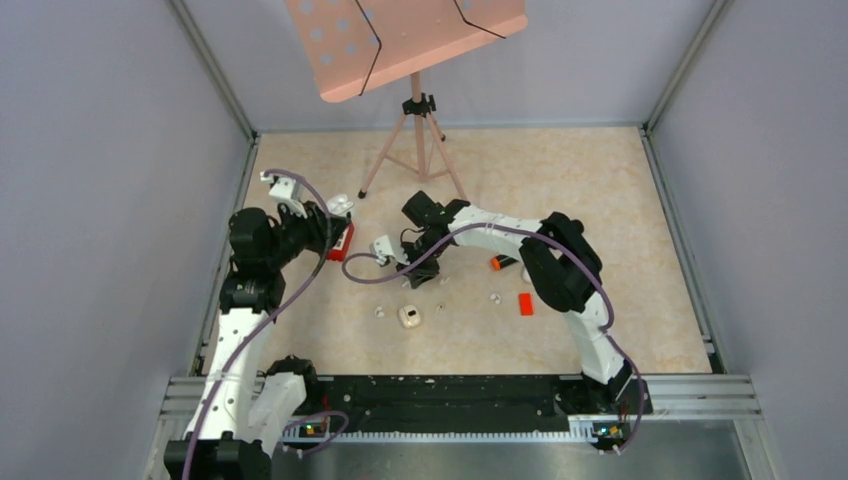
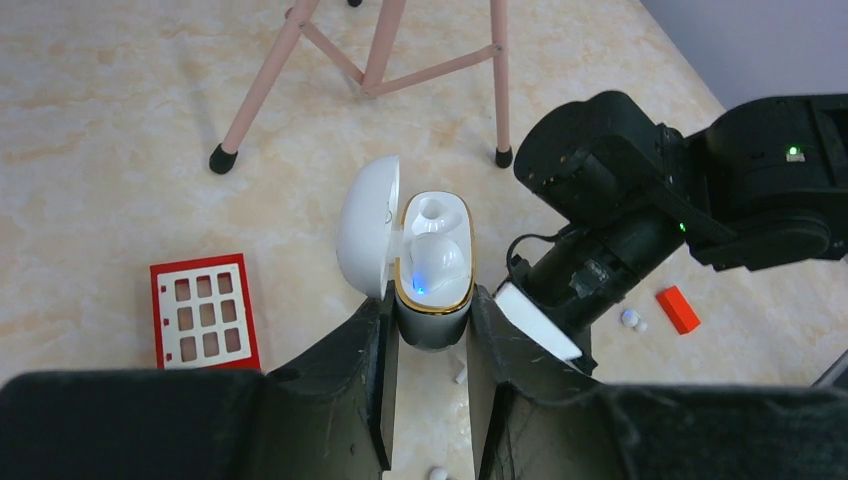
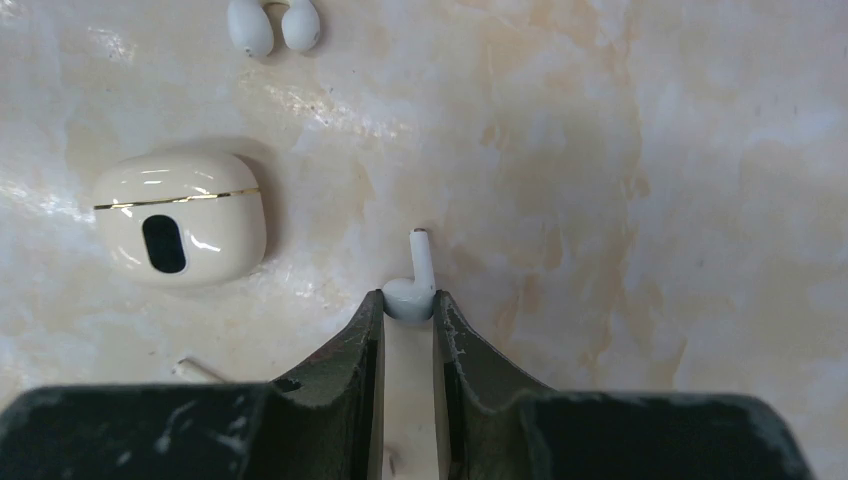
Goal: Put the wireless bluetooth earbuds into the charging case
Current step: Pick up the earbud from the center of the board, then place the earbud in the charging case.
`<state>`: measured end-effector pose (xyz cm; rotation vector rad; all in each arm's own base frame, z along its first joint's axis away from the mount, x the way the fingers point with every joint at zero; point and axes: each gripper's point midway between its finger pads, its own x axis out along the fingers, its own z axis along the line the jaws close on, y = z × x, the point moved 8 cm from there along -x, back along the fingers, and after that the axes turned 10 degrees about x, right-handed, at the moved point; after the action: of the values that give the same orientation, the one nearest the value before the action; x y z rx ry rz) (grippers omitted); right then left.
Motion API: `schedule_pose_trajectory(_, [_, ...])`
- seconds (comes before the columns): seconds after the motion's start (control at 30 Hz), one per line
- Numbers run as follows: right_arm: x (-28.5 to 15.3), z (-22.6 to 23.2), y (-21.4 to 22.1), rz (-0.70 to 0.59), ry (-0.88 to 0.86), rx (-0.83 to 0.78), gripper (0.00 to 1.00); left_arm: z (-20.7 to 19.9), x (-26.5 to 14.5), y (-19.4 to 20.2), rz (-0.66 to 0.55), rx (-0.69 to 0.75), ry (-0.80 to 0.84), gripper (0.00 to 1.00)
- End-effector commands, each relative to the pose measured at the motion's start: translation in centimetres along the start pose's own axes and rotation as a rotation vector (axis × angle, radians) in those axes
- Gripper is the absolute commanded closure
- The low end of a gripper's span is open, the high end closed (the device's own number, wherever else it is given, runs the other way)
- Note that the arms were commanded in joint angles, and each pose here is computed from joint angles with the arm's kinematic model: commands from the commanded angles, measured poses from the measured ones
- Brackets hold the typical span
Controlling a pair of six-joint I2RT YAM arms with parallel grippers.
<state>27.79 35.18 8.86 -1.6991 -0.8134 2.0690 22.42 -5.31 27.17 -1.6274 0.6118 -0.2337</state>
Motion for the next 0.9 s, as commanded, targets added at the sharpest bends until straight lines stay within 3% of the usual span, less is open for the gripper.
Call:
schedule_pose_trajectory(0.0, [-6.7,0.7,-2.3,-0.082,0.070,0.140,0.97,-0.3,0.6,-0.7,-0.071,0.103,0.110,1.00])
schedule_pose_trajectory(0.43, [-17.3,4.5,-3.7,0.019,0.191,0.601,1.00,-0.9,3.8,2.1,-0.104,0.487,0.444,1.00])
schedule_pose_trajectory(0.57, [-19.1,4.3,-4.5,0.044,0.147,0.795,1.00,-1.4,4.6,3.0,-0.118,0.573,0.532,1.00])
schedule_pose_trajectory(0.87, [-20.3,4.5,-5.7,-0.018,0.093,1.000,1.00,-2.7,6.4,4.4,-0.136,0.678,0.652,1.00])
